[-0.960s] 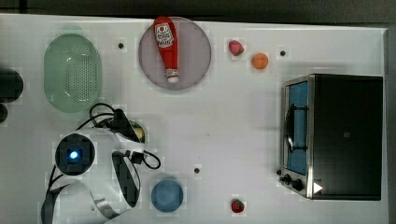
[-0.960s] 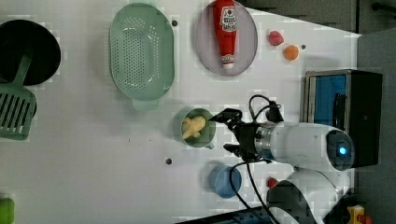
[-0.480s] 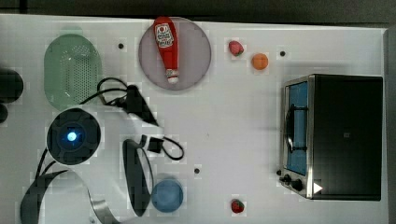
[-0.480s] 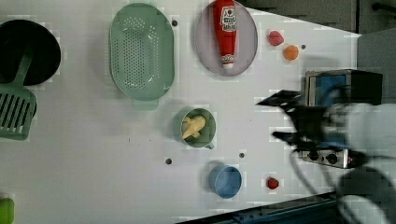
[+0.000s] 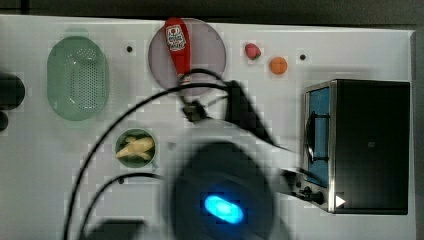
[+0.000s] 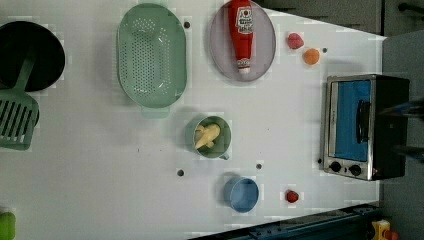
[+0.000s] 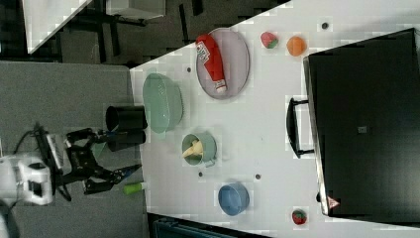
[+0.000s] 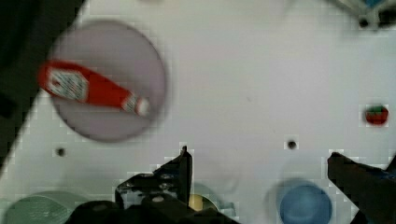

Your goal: Pick Banana and place it in mug.

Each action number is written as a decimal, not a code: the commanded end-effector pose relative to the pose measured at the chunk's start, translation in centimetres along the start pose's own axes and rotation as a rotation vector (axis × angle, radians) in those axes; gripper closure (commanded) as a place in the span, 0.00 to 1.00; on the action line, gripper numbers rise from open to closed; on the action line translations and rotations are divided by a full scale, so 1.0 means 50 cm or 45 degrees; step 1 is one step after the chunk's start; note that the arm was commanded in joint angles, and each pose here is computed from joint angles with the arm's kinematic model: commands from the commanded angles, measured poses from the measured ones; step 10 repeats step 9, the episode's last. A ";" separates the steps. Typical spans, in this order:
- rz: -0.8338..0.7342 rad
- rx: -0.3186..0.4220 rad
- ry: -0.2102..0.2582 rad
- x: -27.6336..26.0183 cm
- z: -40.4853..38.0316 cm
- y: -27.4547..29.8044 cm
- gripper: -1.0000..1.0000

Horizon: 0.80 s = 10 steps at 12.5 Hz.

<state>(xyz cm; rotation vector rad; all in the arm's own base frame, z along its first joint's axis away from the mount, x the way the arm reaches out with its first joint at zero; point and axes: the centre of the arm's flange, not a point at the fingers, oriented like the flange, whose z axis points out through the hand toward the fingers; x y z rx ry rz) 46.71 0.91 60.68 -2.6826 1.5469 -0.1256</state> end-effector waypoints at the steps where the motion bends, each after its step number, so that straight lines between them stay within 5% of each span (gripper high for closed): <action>1: -0.173 -0.026 -0.048 0.061 0.004 0.043 0.00; 10: -0.173 -0.091 -0.010 0.076 0.012 0.052 0.00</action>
